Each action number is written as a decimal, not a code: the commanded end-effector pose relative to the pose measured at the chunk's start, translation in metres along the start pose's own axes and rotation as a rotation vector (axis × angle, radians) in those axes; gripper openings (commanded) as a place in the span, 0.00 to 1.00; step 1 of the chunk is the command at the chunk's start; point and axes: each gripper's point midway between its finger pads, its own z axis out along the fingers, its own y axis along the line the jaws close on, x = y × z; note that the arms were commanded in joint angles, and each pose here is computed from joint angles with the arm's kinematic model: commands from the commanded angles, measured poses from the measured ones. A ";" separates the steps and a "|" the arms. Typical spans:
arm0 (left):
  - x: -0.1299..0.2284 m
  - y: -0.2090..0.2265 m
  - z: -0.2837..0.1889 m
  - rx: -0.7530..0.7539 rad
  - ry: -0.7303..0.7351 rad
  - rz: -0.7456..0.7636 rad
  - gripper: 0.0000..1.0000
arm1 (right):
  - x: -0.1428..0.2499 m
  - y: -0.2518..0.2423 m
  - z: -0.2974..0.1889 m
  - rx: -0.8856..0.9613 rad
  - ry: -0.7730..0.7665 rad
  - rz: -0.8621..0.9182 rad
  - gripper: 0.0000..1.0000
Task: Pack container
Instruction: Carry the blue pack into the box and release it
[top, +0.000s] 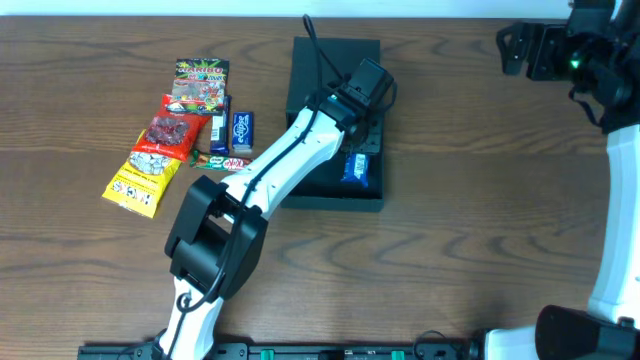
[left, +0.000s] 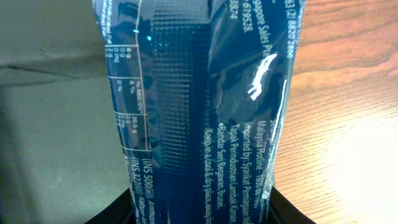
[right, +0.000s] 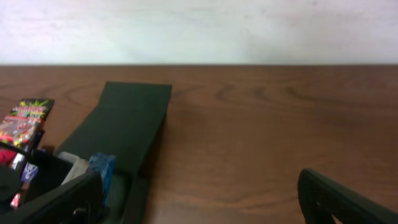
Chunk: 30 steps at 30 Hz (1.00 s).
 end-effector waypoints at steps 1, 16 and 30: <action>0.003 -0.009 0.000 0.019 0.023 -0.045 0.23 | 0.000 -0.004 -0.002 0.008 0.002 -0.004 0.99; 0.022 -0.016 0.010 0.017 0.086 -0.047 0.29 | 0.002 -0.004 -0.002 0.008 0.007 -0.002 0.99; 0.022 -0.022 0.013 0.047 0.090 -0.044 0.74 | 0.004 -0.003 -0.002 0.007 0.015 -0.008 0.99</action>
